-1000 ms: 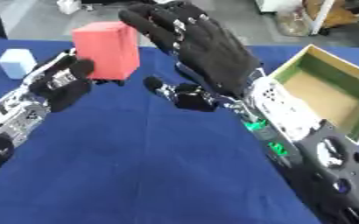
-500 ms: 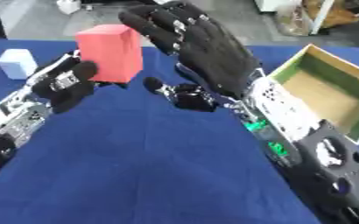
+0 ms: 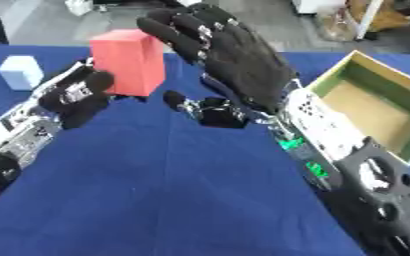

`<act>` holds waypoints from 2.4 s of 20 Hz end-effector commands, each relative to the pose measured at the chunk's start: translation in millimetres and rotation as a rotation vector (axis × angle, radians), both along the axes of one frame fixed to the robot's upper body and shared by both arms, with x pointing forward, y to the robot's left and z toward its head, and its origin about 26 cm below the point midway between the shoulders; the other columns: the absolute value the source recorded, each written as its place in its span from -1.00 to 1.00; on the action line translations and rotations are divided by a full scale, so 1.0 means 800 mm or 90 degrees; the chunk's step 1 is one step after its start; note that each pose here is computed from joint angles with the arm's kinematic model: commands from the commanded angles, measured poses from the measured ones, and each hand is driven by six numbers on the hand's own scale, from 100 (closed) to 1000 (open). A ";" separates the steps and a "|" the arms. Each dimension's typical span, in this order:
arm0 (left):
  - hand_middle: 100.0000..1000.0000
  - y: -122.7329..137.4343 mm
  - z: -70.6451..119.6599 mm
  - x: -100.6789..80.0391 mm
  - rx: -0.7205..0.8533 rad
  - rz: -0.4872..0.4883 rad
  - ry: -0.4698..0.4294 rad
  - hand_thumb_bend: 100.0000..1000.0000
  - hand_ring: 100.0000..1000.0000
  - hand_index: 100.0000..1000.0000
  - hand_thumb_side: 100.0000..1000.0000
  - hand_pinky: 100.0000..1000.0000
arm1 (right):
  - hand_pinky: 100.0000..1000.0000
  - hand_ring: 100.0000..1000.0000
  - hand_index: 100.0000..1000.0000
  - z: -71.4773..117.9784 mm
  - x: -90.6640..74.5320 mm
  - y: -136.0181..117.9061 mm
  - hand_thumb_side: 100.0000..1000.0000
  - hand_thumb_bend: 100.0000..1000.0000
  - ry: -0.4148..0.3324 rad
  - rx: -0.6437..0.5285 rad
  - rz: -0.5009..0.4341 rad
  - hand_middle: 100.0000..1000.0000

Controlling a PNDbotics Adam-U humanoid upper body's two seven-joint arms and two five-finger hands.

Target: Pick up the objects with one hand, pass them to the other hand, and then place them into the box on the other side of the table.

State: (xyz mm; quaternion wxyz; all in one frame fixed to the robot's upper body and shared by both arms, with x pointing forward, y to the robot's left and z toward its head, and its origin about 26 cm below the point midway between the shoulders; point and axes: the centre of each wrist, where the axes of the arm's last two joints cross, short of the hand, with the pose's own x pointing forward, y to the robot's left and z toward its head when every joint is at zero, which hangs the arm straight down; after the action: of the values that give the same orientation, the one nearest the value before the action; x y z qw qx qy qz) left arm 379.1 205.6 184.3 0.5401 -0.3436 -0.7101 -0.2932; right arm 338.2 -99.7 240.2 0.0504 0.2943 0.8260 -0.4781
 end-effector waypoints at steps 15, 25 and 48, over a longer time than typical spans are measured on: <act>0.07 -0.016 0.017 0.001 -0.006 -0.027 -0.024 -0.11 0.08 -0.18 -0.67 0.25 | 0.63 0.62 0.90 0.009 0.000 0.008 -0.77 -0.27 -0.024 -0.010 0.018 0.65; 0.07 -0.019 0.017 0.001 -0.007 -0.033 -0.023 -0.11 0.08 -0.18 -0.66 0.25 | 0.57 0.52 0.32 0.007 0.002 0.007 -1.00 -0.30 -0.041 0.030 0.018 0.42; 0.26 -0.017 0.031 -0.005 0.022 -0.038 -0.084 0.95 0.15 0.63 -0.14 0.28 | 0.52 0.42 -0.12 0.004 0.008 0.002 -1.00 -0.45 -0.058 0.097 0.016 0.28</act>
State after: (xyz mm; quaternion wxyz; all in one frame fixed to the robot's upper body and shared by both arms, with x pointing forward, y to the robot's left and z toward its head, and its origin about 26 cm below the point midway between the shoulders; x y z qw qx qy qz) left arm 375.0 186.4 193.3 0.5070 -0.3487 -0.7147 -0.3325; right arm 343.2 -92.7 234.3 0.0645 0.2977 0.8609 -0.4075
